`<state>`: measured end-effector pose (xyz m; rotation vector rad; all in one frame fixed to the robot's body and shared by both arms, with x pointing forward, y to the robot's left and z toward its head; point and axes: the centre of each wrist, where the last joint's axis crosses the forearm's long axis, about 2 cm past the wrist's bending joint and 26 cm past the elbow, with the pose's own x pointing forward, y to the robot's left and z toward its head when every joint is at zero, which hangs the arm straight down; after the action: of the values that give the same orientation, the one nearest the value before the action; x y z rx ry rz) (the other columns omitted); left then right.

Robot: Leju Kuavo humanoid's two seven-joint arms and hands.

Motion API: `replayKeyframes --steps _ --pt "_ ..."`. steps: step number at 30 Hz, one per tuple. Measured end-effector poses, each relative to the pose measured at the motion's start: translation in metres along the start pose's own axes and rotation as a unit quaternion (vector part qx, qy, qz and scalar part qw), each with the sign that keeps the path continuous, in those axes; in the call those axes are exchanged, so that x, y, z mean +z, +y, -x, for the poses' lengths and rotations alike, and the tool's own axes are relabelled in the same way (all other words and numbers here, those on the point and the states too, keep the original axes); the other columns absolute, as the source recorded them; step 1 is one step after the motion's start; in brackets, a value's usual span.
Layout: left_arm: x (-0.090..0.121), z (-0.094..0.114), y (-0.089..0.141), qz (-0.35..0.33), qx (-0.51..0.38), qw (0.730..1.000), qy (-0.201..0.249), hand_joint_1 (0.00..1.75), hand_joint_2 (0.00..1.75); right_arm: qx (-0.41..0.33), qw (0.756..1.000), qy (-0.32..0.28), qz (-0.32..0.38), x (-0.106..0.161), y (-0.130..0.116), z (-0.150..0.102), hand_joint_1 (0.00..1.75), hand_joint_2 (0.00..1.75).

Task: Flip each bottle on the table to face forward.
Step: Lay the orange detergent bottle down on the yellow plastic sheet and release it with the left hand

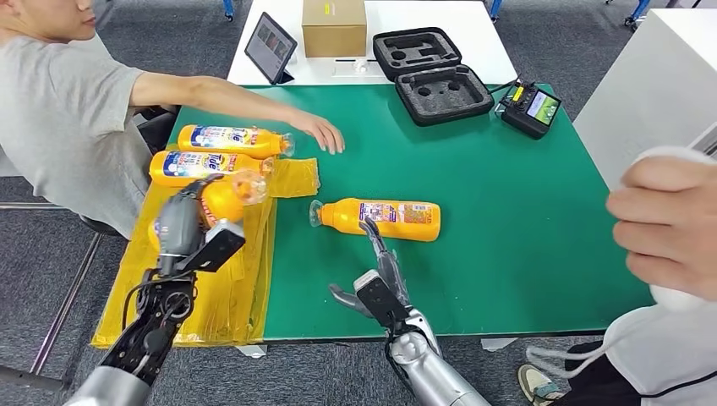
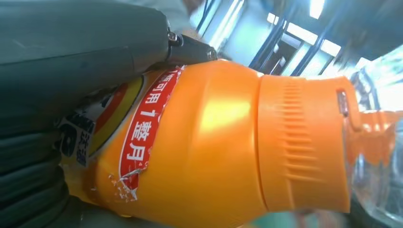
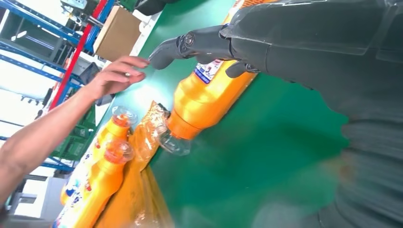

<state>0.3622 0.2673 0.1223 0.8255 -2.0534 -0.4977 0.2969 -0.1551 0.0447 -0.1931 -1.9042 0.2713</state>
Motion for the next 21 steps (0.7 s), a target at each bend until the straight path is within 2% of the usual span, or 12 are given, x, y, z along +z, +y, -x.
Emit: replayKeyframes --steps 2,7,14,20,21 --pt "-0.005 0.005 -0.008 0.025 -0.032 0.999 0.0 1.75 1.75 -0.006 1.0 -0.003 -0.003 -0.002 0.0 -0.001 0.0 1.75" --pt "-0.011 0.015 -0.016 0.085 -0.134 0.987 -0.038 1.75 1.75 -0.011 1.0 -0.008 -0.007 -0.006 0.0 -0.003 0.0 1.75" --pt "0.005 0.022 -0.025 0.184 -0.256 0.944 -0.096 1.75 1.75 -0.017 1.0 -0.007 -0.003 -0.008 -0.001 -0.004 0.0 1.75" --pt "0.016 0.028 -0.028 0.218 -0.288 0.928 -0.093 1.75 1.75 -0.02 1.0 -0.006 -0.002 -0.008 -0.001 -0.004 0.0 1.75" --pt "0.017 0.029 -0.029 0.224 -0.291 0.926 -0.089 1.68 1.75 -0.021 1.0 -0.005 -0.002 -0.008 -0.001 -0.004 0.0 1.75"
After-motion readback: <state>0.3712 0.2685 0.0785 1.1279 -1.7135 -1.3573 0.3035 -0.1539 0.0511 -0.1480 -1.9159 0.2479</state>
